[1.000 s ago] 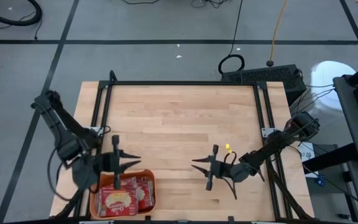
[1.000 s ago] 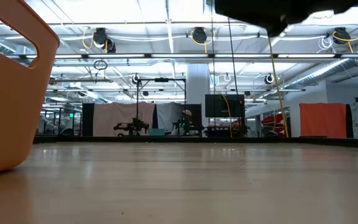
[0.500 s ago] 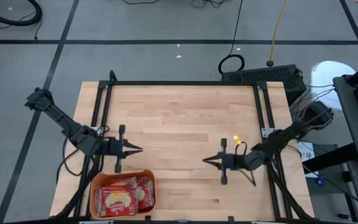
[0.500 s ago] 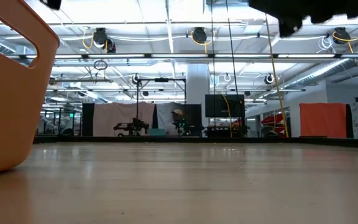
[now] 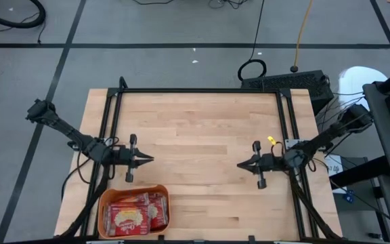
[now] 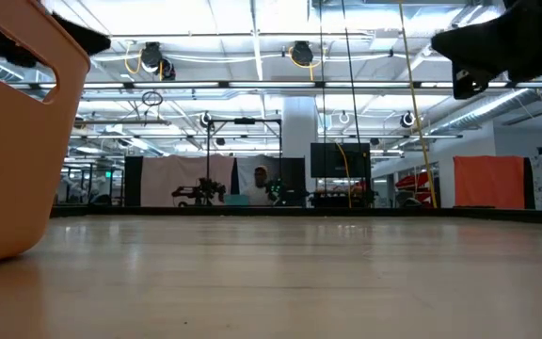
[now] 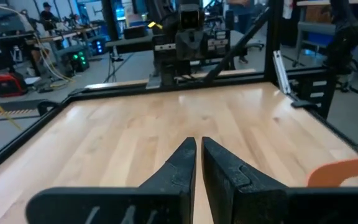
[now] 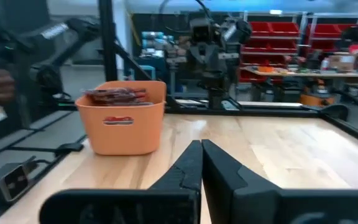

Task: Sort popcorn bags into baskets
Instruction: Return to Home Position

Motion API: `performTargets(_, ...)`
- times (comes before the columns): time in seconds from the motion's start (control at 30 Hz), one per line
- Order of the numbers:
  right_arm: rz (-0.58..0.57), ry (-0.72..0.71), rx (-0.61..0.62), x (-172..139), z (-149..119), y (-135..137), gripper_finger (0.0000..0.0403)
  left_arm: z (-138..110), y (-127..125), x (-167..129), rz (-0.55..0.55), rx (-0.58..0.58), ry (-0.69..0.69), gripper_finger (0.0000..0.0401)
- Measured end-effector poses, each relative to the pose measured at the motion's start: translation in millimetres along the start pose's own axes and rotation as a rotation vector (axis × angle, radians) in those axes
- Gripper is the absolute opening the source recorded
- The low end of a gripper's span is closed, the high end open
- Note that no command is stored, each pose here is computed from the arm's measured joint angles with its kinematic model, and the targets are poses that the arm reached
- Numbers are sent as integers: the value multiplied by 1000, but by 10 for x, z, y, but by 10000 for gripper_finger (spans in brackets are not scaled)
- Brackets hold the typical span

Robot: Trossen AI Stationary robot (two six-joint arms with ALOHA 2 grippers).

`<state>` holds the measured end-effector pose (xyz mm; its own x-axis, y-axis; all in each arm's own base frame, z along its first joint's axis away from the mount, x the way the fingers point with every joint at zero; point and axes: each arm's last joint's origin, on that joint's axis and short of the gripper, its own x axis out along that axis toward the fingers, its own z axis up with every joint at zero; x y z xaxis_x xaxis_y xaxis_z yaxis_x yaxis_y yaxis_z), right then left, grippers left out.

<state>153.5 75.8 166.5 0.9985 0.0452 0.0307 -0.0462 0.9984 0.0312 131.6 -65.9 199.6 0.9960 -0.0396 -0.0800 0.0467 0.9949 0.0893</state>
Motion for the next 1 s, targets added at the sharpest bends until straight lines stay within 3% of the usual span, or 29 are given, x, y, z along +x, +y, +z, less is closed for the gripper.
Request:
performTargets(0.33, 112, -103, 6, -156, 74, -133, 0, -180, 137, -118, 29, -50, -47, 30)
performTargets(0.57, 206, -106, -86, -198, 108, -179, 0, -262, 167, -173, 34, -40, -69, 30)
performTargets(1.0, 213, -71, -139, -232, 116, -395, 0, -339, 241, -225, -1, 19, -91, 30)
